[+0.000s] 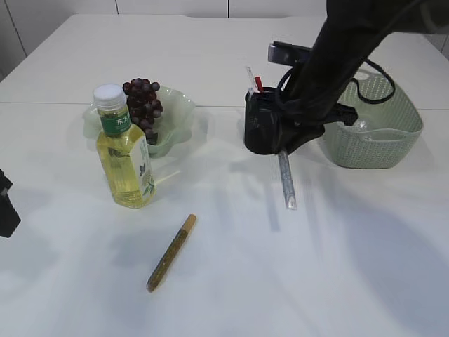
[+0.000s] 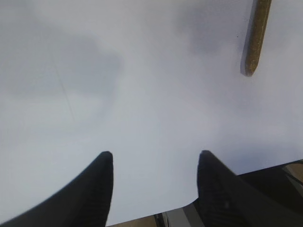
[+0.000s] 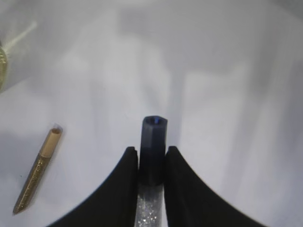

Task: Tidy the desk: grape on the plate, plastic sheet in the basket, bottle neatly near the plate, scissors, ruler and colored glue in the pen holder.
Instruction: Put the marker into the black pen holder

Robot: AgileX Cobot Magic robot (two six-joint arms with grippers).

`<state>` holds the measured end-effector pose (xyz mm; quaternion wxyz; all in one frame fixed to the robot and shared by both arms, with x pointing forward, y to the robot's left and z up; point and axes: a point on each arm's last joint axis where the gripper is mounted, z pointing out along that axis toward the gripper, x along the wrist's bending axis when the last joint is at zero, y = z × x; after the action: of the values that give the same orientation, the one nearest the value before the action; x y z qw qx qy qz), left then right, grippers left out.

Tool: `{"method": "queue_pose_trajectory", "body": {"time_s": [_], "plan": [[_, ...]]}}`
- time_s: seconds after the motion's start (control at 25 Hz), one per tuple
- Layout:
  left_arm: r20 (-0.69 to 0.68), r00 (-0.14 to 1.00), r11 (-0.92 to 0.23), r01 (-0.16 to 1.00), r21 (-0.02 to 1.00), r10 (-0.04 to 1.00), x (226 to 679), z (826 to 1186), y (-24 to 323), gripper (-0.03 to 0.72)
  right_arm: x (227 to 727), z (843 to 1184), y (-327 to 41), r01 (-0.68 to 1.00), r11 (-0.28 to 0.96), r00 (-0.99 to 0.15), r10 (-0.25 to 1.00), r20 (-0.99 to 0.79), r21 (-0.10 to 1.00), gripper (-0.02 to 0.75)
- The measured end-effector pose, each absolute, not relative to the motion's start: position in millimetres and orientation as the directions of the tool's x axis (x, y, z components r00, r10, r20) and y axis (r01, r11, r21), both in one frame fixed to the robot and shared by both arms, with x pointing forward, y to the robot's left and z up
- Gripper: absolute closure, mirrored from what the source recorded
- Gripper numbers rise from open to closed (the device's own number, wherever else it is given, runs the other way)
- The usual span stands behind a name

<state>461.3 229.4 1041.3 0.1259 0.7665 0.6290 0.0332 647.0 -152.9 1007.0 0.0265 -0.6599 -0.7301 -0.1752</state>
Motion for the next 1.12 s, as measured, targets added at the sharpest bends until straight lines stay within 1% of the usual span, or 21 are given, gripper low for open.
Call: {"method": "queue_pose_trajectory", "body": {"time_s": [0.36, 0.64, 0.84, 1.12], "plan": [[-0.106, 0.207, -0.178, 0.955, 0.236, 0.973, 461, 1041, 230, 0.273, 664, 1018, -170, 0.919, 0.109, -0.265, 0.882, 0.391, 0.378, 0.596], [-0.106, 0.207, -0.178, 0.955, 0.236, 0.973, 461, 1041, 230, 0.273, 682, 1030, -194, 0.824, 0.085, -0.376, 0.820, 0.430, 0.560, 0.596], [-0.106, 0.207, -0.178, 0.955, 0.237, 0.973, 462, 1041, 230, 0.273, 691, 1041, -198, 0.711, 0.074, -0.480, 0.778, 0.405, 0.699, 0.596], [-0.106, 0.207, -0.178, 0.955, 0.237, 0.973, 462, 1041, 230, 0.273, 703, 1052, -201, 0.569, 0.037, -0.509, 0.801, 0.316, 0.822, 0.596]]}}
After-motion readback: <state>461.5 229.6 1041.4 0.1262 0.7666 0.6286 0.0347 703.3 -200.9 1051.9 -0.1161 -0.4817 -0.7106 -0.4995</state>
